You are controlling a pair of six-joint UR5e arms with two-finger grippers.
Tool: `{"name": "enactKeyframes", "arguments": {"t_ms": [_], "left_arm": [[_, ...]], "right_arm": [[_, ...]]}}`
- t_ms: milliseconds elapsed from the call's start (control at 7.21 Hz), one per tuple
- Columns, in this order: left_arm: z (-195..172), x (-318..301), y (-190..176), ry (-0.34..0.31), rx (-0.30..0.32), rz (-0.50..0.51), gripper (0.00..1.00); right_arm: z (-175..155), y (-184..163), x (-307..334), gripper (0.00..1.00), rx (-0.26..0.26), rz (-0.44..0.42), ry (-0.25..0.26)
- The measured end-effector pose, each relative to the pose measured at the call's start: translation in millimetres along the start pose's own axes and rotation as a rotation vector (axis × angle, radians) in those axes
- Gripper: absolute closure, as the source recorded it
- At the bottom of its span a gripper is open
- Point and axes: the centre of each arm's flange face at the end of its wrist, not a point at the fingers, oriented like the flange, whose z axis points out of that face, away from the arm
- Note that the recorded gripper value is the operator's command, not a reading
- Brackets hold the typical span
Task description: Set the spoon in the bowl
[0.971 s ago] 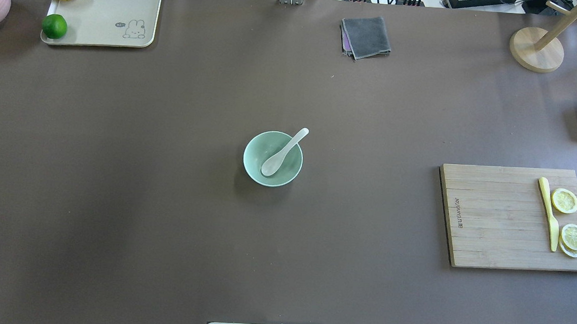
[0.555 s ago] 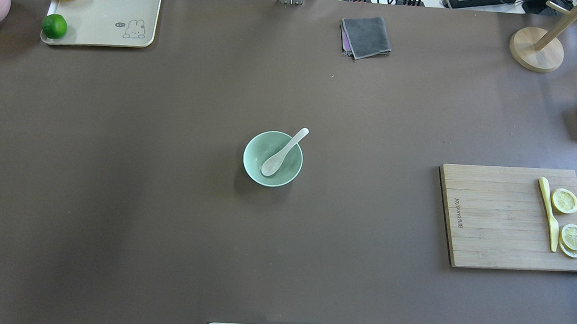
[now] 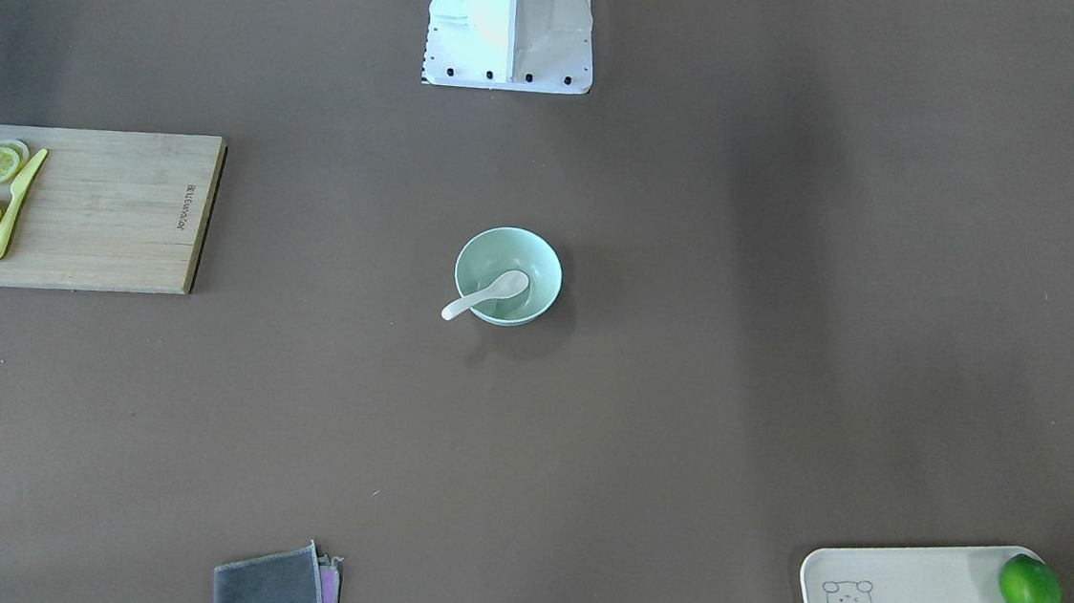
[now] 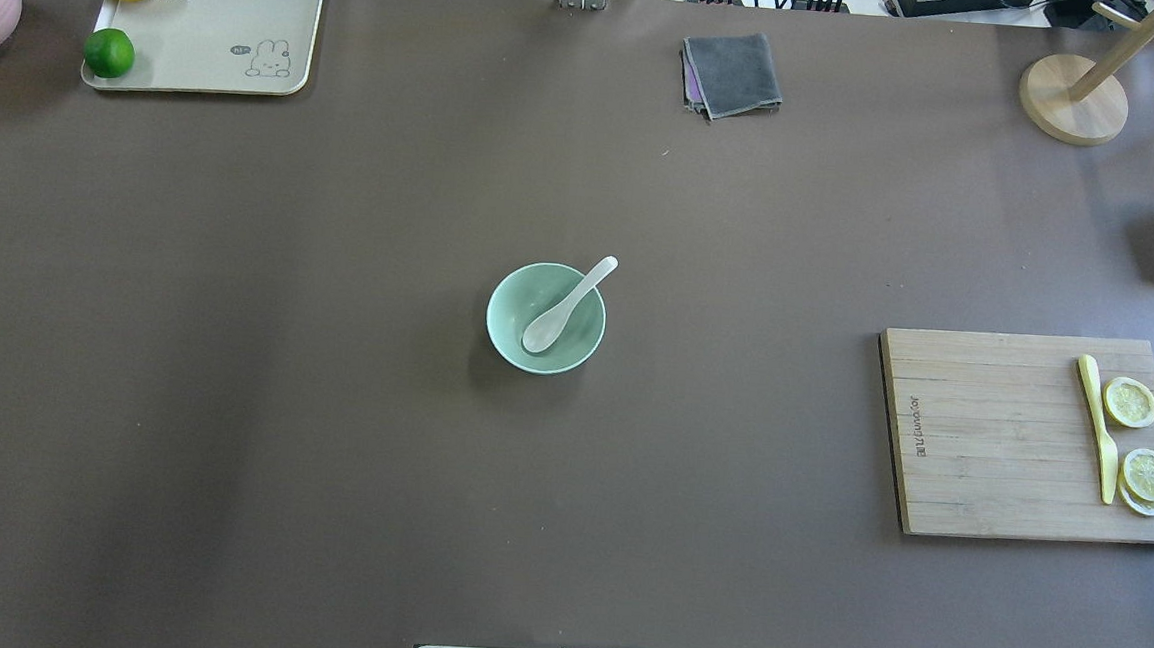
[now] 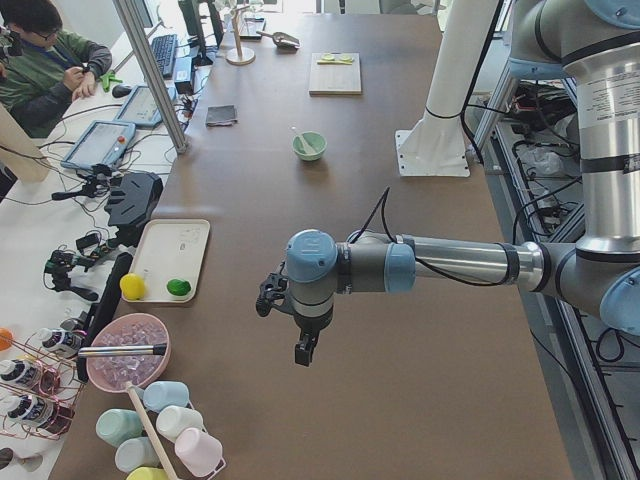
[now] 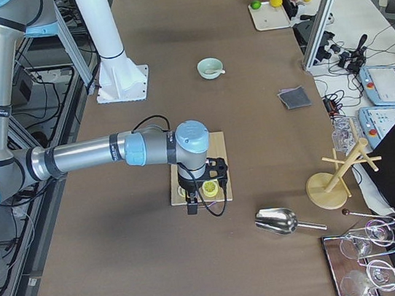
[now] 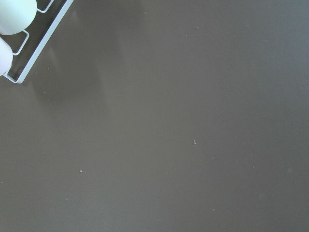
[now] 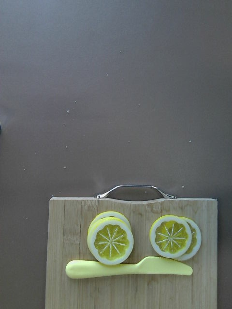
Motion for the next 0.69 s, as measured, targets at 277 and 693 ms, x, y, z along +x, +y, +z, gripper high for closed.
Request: {"name": "enactKeyframes", "arguments": {"t_ms": [277, 693], "left_arm": [[1.5, -0.8, 0.8, 0.000, -0.002, 0.002, 0.01], [-10.9, 7.8, -5.2, -0.013, 0.024, 0.032, 0.01]], "right_arm": [[-7.2, 7.5, 8.5, 0.00, 0.060, -0.007, -0.022], [-13.9, 7.4, 7.4, 0.00, 0.091, -0.020, -0.039]]}}
